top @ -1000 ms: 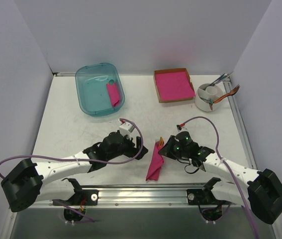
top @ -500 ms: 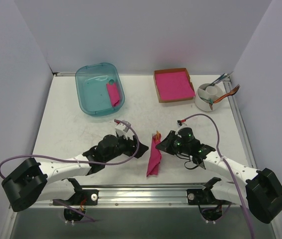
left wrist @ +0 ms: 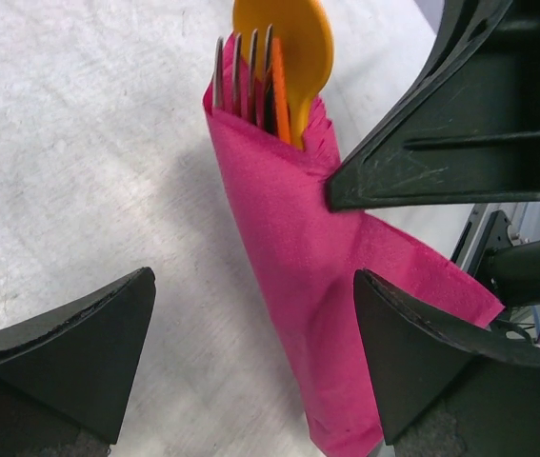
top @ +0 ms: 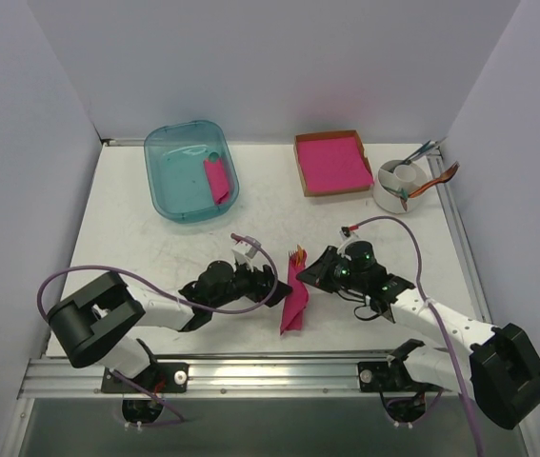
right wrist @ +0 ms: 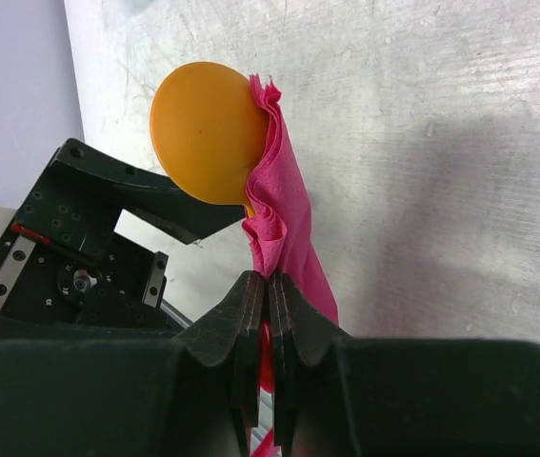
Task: Place the utensils on the paper napkin and roll it up
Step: Pick up the utensils from the center of the board, then roll the napkin.
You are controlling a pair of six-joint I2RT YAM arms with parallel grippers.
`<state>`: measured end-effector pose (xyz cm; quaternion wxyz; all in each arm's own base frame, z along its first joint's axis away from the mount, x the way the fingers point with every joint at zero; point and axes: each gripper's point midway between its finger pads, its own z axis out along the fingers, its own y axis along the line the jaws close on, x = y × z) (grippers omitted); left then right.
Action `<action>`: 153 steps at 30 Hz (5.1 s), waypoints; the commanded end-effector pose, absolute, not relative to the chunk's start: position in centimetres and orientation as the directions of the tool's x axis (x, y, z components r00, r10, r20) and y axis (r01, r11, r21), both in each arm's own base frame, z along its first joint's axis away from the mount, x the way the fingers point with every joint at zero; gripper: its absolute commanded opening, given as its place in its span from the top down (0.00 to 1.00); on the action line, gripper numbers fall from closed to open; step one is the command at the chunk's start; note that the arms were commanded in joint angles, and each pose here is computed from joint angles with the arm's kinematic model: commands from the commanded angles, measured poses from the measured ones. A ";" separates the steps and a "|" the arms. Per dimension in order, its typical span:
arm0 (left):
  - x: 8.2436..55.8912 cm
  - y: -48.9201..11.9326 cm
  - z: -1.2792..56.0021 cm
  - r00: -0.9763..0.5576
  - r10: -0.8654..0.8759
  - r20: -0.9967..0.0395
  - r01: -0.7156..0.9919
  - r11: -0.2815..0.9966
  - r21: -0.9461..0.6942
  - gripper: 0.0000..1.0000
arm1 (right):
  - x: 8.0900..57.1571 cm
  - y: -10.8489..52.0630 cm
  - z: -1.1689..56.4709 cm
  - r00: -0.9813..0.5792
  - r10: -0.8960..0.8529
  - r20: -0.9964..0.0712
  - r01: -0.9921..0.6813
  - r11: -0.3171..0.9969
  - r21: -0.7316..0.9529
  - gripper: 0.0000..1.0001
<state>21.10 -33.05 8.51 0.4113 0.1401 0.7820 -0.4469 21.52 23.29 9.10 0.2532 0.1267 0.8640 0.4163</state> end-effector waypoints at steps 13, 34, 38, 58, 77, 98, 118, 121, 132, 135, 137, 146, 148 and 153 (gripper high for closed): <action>20.3 -35.3 16.4 -0.591 -0.246 -0.768 0.697 0.323 -0.640 0.06 | 21.9 24.7 15.8 -0.827 0.436 -0.354 -0.118 0.482 0.868 1.00; 18.8 -36.8 19.2 -0.701 -0.235 -0.673 0.669 0.112 -0.735 0.06 | 21.2 25.6 20.4 -0.823 0.442 -0.357 -0.204 0.357 0.912 1.00; 19.0 -36.8 18.7 -0.706 -0.229 -0.670 0.663 0.121 -0.739 0.06 | 21.2 25.6 21.1 -0.820 0.443 -0.362 -0.213 0.351 0.912 1.00; 17.6 -36.8 20.4 -0.717 -0.233 -0.657 0.675 0.004 -0.738 0.06 | 21.5 26.2 20.3 -0.832 0.439 -0.338 -0.203 0.326 0.923 1.00; 17.3 -35.6 20.7 -0.713 -0.262 -0.651 0.673 0.004 -0.739 0.07 | 21.5 25.4 18.1 -0.825 0.446 -0.348 -0.179 0.379 0.908 1.00; 17.7 -36.6 19.6 -0.749 -0.247 -0.614 0.645 -0.062 -0.762 0.47 | 21.1 25.2 18.0 -0.825 0.446 -0.348 -0.182 0.374 0.910 1.00; 17.5 -36.6 19.9 -0.746 -0.245 -0.619 0.655 -0.105 -0.748 0.78 | 21.2 24.4 17.0 -0.807 0.446 -0.387 -0.176 0.443 0.879 1.00; 17.5 -36.5 20.0 -0.743 -0.248 -0.622 0.658 -0.103 -0.746 0.81 | 21.4 24.0 17.2 -0.791 0.450 -0.415 -0.183 0.473 0.862 0.94; 17.3 -36.4 20.5 -0.748 -0.246 -0.616 0.654 -0.116 -0.748 0.96 | 22.0 22.5 17.2 -0.748 0.445 -0.493 -0.195 0.563 0.803 0.51; 17.1 -36.3 20.7 -0.753 -0.244 -0.612 0.650 -0.126 -0.749 0.96 | 22.1 22.7 18.0 -0.722 0.430 -0.542 -0.267 0.550 0.791 0.33; 17.0 -36.2 20.9 -0.754 -0.242 -0.611 0.649 -0.131 -0.749 0.96 | 22.1 22.9 18.7 -0.704 0.422 -0.572 -0.313 0.538 0.783 0.28; 16.1 -35.9 22.3 -0.764 -0.242 -0.597 0.640 -0.172 -0.749 0.96 | 22.5 23.9 18.5 -0.688 0.368 -0.625 -0.403 0.522 0.752 0.24; 15.9 -35.9 22.6 -0.766 -0.242 -0.595 0.638 -0.181 -0.748 0.96 | 22.3 24.2 18.7 -0.687 0.358 -0.632 -0.429 0.503 0.750 0.24; 15.3 -36.3 23.2 -0.774 -0.231 -0.590 0.631 -0.207 -0.747 0.96 | 22.1 24.7 19.4 -0.674 0.349 -0.651 -0.474 0.472 0.743 0.36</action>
